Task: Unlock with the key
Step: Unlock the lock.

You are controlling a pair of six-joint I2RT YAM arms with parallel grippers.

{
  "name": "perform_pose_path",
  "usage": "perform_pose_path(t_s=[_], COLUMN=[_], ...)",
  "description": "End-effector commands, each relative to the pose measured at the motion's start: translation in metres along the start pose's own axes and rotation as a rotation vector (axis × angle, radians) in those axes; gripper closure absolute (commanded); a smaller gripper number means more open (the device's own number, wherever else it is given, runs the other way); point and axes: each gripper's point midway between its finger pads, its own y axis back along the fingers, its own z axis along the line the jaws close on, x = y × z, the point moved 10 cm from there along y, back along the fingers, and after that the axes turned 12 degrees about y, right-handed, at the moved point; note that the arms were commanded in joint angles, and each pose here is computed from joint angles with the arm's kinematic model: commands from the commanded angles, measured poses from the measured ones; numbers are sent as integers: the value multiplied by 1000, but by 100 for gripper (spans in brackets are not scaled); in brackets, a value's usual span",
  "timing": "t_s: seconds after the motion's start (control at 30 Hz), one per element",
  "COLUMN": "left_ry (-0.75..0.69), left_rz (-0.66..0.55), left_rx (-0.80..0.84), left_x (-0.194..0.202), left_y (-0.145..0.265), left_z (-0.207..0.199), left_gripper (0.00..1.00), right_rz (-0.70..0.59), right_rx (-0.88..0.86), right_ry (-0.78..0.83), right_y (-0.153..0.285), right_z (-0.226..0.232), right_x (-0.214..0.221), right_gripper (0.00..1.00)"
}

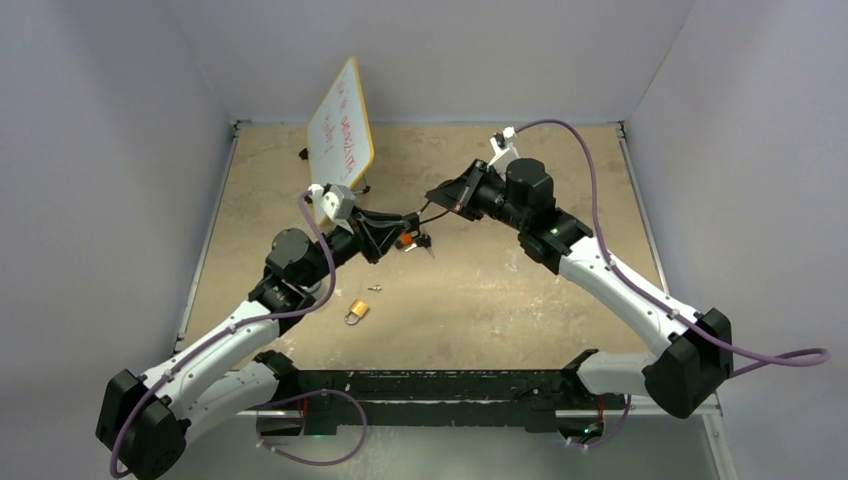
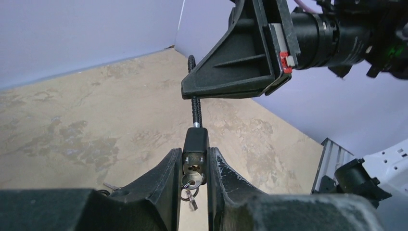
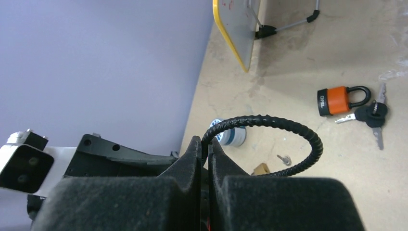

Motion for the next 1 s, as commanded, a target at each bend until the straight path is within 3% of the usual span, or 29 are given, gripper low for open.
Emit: perform_pose_path(t_s=[0.0,0.17,0.37,0.47,0.6,0.97], left_ry=[28,30,74,49,15,33], left_rz=[-150,-82,28,74,116,224], left_rx=[17,-41,0,-30,-36,51], left_x=[-29,-8,2,-8,-12,1], left_y=[-6,-4,-9,-19,-28,-46], left_z=[-10,4,3,3,6,10], left_gripper=[100,100,98,83,54,39], right_rz=[-119,-186,-186,-135,-54,30], right_rx=[-104,116,-86,-108,-88,-84], right_ry=[35,57,192,235,246,298], right_y=[1,18,16,12,9,5], right_z=[0,-7,13,15,10,1], right_x=[-18,-32,-43,-43,-37,-25], right_gripper=[100,100,100,100,100,100])
